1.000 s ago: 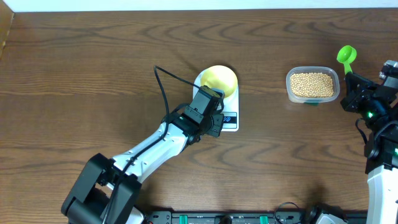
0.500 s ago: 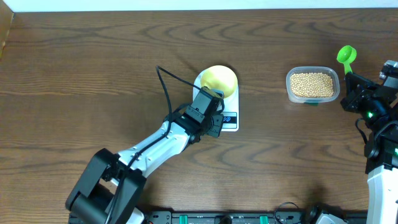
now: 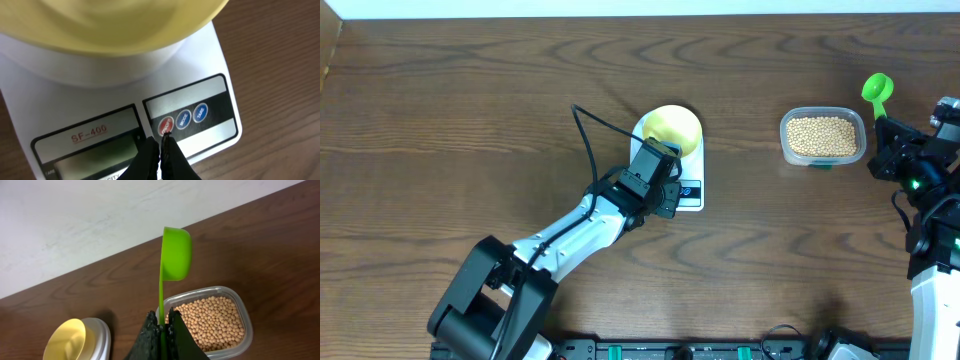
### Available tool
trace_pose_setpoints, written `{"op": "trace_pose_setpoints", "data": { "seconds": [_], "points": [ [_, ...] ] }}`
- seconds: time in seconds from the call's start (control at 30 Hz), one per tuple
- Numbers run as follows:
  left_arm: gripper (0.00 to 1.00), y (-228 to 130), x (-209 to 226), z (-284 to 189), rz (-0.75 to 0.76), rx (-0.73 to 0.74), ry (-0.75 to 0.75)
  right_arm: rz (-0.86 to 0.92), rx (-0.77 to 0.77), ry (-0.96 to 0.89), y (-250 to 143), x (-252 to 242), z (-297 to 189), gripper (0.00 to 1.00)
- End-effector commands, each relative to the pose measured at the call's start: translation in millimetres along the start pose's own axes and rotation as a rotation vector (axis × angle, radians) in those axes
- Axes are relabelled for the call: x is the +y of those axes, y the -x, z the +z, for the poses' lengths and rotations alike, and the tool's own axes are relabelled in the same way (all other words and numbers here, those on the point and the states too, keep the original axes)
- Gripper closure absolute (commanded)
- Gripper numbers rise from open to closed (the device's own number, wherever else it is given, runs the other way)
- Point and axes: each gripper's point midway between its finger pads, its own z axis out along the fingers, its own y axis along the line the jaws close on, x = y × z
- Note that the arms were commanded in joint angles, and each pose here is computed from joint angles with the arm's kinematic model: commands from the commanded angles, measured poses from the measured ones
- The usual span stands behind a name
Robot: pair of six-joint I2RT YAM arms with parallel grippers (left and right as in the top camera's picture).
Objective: Scoop item into bowl and weigh 50g on scale
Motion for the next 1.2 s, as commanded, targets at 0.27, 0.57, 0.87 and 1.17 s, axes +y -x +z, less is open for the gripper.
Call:
{"op": "trace_pose_setpoints", "data": {
  "seconds": [0.27, 0.57, 0.87, 1.17],
  "points": [
    [0.92, 0.4, -5.0, 15.0, 0.005, 0.0, -0.028, -0.027, -0.013, 0.019, 6.5, 7.1, -2.5, 0.99],
    [0.93, 3.7, -5.8, 16.8, 0.006, -0.014, -0.032, -0.027, -0.013, 0.019, 6.5, 7.1, -2.5, 0.99],
    [0.93, -1.2, -3.9, 23.2, 0.0, 0.003, -0.027, -0.027, -0.013, 0.018, 6.5, 7.0, -2.5, 0.99],
    [0.93, -4.0, -2.8, 26.1, -0.001, 0.013, -0.024, -0.028, -0.014, 0.018, 6.7, 7.0, -2.5, 0.99]
  ]
}}
